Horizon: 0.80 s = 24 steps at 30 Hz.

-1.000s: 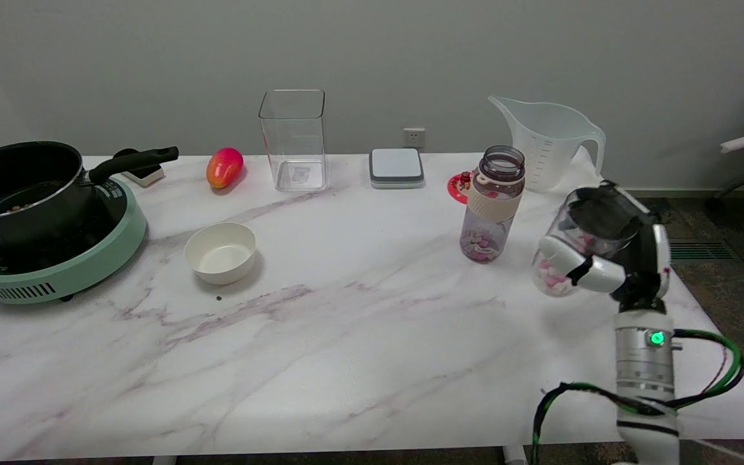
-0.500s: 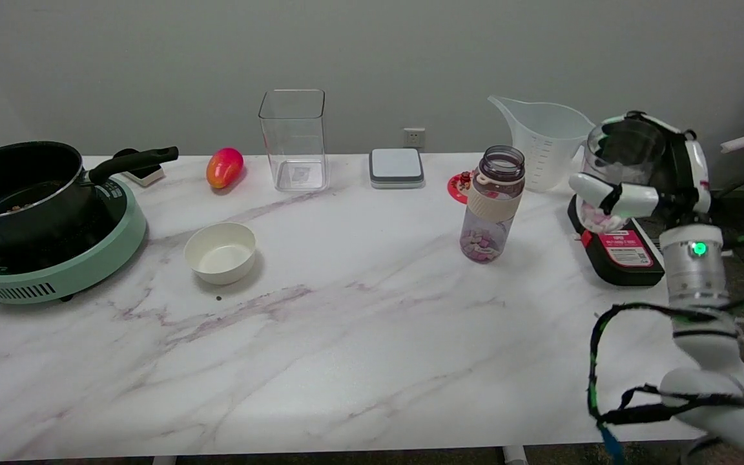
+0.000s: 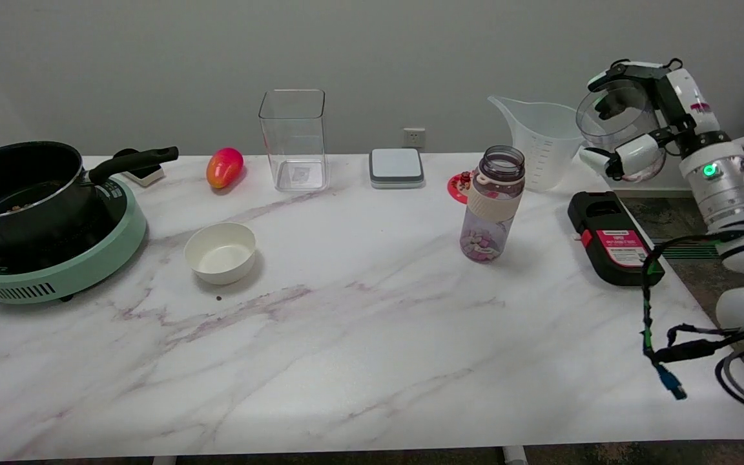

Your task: Pour the object into the black bottle.

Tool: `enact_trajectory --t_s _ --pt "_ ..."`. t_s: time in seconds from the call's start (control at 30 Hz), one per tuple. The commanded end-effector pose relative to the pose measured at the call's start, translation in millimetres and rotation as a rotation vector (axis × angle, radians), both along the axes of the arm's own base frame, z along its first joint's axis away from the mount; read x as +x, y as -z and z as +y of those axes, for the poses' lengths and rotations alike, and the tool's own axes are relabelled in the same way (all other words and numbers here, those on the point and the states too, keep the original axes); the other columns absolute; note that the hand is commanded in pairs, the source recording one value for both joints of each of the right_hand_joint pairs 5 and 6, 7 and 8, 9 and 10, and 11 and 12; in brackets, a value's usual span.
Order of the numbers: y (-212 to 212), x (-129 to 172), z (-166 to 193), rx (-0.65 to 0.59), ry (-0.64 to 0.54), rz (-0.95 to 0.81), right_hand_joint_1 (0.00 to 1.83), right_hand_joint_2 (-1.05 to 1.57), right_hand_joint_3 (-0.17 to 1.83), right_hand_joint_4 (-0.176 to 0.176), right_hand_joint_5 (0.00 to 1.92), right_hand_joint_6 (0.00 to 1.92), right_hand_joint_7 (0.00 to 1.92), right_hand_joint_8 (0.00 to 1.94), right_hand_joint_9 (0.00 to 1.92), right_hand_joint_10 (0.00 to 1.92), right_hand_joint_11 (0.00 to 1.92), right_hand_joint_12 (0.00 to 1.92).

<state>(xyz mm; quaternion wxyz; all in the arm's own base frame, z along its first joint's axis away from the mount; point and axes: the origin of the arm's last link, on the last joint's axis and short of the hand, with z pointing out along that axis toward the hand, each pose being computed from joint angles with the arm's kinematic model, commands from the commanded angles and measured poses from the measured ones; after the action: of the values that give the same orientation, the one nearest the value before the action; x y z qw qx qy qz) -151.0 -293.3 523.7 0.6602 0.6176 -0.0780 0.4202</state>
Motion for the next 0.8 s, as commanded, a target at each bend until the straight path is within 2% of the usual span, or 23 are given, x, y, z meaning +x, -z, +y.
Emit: enact_trajectory --t_s 0.03,0.27,0.47,0.8 --pt "-22.2 50.0 -18.3 -0.162 0.238 0.416 1.53 -0.12 1.34 0.000 0.78 0.78 1.08 1.08 1.06 1.06 0.83 0.83" --pt "-18.2 38.8 -21.3 -0.145 0.266 0.421 1.52 -0.12 1.32 0.000 0.77 0.77 1.08 1.08 1.05 1.05 0.82 0.82" --pt "-13.6 44.5 -23.6 -0.147 0.251 0.464 1.51 -0.02 1.29 0.000 0.80 0.80 1.12 1.12 1.08 1.08 0.85 0.85" --pt "12.7 53.1 -55.2 -0.064 0.213 0.468 1.52 0.04 1.32 0.000 0.89 0.89 1.15 1.15 1.11 1.11 0.90 0.90"
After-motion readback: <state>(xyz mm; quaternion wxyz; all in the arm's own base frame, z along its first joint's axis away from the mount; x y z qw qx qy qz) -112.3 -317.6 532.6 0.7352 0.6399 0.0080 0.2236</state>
